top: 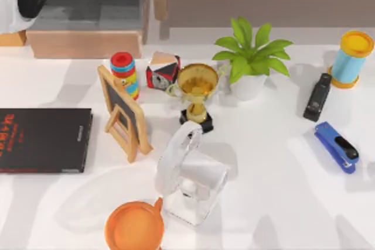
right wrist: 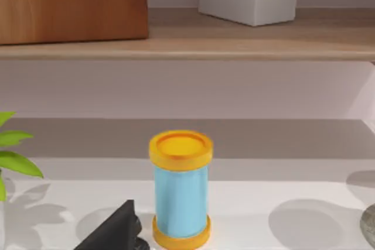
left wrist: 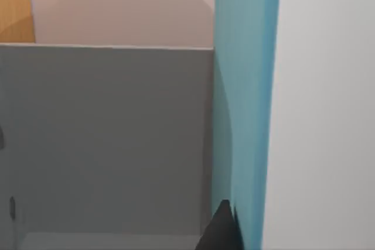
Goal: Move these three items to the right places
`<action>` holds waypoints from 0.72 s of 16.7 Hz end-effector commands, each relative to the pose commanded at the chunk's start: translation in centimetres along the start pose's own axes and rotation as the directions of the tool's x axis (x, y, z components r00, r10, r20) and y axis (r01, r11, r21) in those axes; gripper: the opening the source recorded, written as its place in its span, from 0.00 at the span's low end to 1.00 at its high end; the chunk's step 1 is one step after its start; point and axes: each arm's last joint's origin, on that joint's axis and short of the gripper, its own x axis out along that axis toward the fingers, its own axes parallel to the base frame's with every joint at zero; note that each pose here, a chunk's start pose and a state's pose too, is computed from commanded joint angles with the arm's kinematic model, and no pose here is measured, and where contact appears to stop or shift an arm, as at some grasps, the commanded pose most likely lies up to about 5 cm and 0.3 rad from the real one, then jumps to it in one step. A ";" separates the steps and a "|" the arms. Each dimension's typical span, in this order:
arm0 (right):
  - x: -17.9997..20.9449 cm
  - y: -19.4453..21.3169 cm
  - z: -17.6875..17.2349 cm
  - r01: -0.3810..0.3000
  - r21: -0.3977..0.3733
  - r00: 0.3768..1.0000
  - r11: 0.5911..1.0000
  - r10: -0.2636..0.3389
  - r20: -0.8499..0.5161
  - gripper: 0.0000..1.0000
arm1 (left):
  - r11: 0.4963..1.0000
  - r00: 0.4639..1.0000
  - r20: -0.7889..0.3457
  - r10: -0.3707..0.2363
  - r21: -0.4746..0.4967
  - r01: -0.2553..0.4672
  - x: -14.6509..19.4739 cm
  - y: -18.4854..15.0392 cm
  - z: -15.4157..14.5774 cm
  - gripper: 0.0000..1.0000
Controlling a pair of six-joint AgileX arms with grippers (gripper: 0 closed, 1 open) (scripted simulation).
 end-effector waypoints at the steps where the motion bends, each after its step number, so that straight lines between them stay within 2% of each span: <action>1: 0.0 0.0 0.0 0.000 0.000 1.000 1.000 0.000 0.000 1.00 | 1.000 1.000 0.000 0.000 0.000 0.000 0.0 0.0 0.0 0.00; 4: 0.0 0.0 0.0 0.000 0.000 1.000 1.000 0.000 0.000 1.00 | 1.000 1.000 0.006 -0.001 0.011 0.001 -0.1 0.1 0.2 0.00; 6: 0.0 0.0 0.0 0.000 0.000 1.000 1.000 0.000 0.000 1.00 | 0.998 0.999 0.031 -0.017 0.060 0.015 -1.0 0.1 1.2 0.00; 9: 0.0 0.0 0.0 0.000 0.000 1.000 1.000 0.000 0.000 1.00 | 0.978 0.995 0.090 -0.042 0.210 0.023 -3.6 0.7 3.5 0.00; 12: 0.0 0.0 0.0 0.000 0.000 1.000 1.000 0.000 0.000 1.00 | 0.901 0.989 0.139 -0.059 0.433 -0.007 -7.2 1.8 4.8 0.00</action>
